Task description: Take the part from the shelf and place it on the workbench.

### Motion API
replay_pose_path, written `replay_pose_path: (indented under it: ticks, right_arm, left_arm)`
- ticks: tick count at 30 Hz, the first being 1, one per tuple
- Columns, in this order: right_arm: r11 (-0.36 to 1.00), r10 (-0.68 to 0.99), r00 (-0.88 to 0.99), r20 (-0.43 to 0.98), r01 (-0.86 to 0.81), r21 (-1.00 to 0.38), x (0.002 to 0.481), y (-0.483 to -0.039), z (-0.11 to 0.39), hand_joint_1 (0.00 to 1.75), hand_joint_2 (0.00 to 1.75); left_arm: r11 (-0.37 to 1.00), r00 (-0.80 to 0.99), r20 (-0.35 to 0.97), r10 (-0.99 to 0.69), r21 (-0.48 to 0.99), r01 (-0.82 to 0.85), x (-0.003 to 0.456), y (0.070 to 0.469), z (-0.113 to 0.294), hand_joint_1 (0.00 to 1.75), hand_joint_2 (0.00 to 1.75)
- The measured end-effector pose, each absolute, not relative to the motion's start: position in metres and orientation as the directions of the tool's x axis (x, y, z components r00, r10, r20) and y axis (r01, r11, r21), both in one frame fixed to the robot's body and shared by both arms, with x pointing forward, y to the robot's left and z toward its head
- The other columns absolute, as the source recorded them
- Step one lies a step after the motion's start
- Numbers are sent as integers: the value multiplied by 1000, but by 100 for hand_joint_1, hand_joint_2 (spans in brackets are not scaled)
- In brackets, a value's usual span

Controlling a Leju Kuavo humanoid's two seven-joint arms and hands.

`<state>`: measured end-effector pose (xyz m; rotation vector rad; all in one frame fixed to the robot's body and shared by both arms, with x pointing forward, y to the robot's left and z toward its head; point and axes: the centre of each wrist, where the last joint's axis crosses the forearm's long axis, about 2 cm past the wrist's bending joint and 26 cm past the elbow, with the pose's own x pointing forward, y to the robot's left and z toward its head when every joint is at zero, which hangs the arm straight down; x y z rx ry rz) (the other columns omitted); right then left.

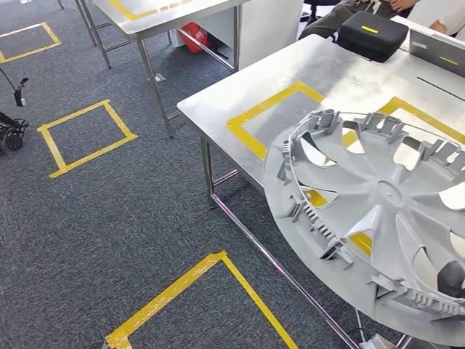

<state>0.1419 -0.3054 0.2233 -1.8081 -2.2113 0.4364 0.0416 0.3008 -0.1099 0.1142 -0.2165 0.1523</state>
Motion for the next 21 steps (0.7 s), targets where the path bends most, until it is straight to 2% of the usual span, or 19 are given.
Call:
replay_pose_path:
  ticks: [21]
  right_arm:
    - [182, 980, -197, 2, 905, -385, 142, -305, 223, 175, 175]
  left_arm:
    - [982, 963, 235, 133, 97, -160, 47, 302, -109, 0, 0]
